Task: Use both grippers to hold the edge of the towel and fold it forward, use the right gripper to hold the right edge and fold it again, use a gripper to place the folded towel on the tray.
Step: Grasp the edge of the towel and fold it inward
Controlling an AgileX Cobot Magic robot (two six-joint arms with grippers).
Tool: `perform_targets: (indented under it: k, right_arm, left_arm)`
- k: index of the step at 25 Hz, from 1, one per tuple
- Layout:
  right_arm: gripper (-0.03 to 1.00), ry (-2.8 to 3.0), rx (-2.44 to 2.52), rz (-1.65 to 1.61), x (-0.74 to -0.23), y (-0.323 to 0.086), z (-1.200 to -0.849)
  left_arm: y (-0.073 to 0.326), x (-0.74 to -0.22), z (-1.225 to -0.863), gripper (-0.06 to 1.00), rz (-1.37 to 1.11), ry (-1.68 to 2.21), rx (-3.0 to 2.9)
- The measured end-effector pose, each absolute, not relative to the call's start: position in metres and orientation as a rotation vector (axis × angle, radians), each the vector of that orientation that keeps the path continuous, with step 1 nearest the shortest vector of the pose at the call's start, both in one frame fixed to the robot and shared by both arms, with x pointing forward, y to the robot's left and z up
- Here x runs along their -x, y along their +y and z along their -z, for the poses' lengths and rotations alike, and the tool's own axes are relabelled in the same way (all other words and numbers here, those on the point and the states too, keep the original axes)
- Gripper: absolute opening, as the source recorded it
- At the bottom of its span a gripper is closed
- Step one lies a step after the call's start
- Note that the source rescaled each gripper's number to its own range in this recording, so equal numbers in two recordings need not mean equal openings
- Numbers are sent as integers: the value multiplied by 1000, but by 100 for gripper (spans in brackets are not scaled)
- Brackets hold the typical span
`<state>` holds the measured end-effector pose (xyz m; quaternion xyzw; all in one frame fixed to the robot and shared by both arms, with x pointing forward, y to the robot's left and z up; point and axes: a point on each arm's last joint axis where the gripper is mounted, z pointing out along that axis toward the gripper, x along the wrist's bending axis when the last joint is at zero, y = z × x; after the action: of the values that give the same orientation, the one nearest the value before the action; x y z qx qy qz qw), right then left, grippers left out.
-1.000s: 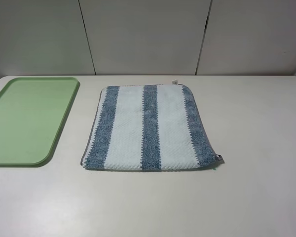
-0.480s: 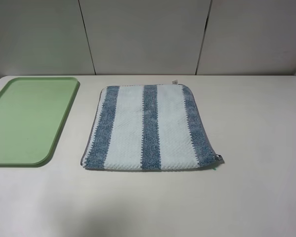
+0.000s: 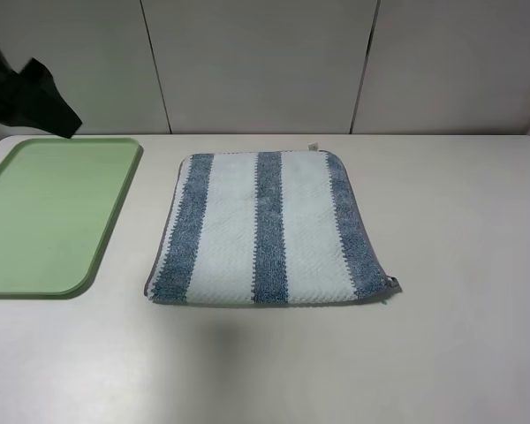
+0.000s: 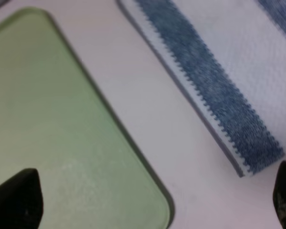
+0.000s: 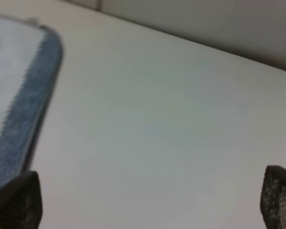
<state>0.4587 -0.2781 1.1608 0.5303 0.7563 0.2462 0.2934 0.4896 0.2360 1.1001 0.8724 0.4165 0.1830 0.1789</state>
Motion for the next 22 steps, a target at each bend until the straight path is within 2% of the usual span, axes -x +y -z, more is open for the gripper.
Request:
perform_targets:
  k: [7,13,22]
  right_arm:
    - [100,2360,-1131,-557,-494,-220,-1118]
    - [100,2593,-856,-463,-506,-173,-1081]
    - [100,2756,-640,-368,-514,-133,-1038]
  left_arm:
    - [210,-511,-1055,95,-349,979,-2707]
    - [192,-516,-1034,94,-272,760,-2841]
    - [174,-520,-1011,93,-145,707,-2841]
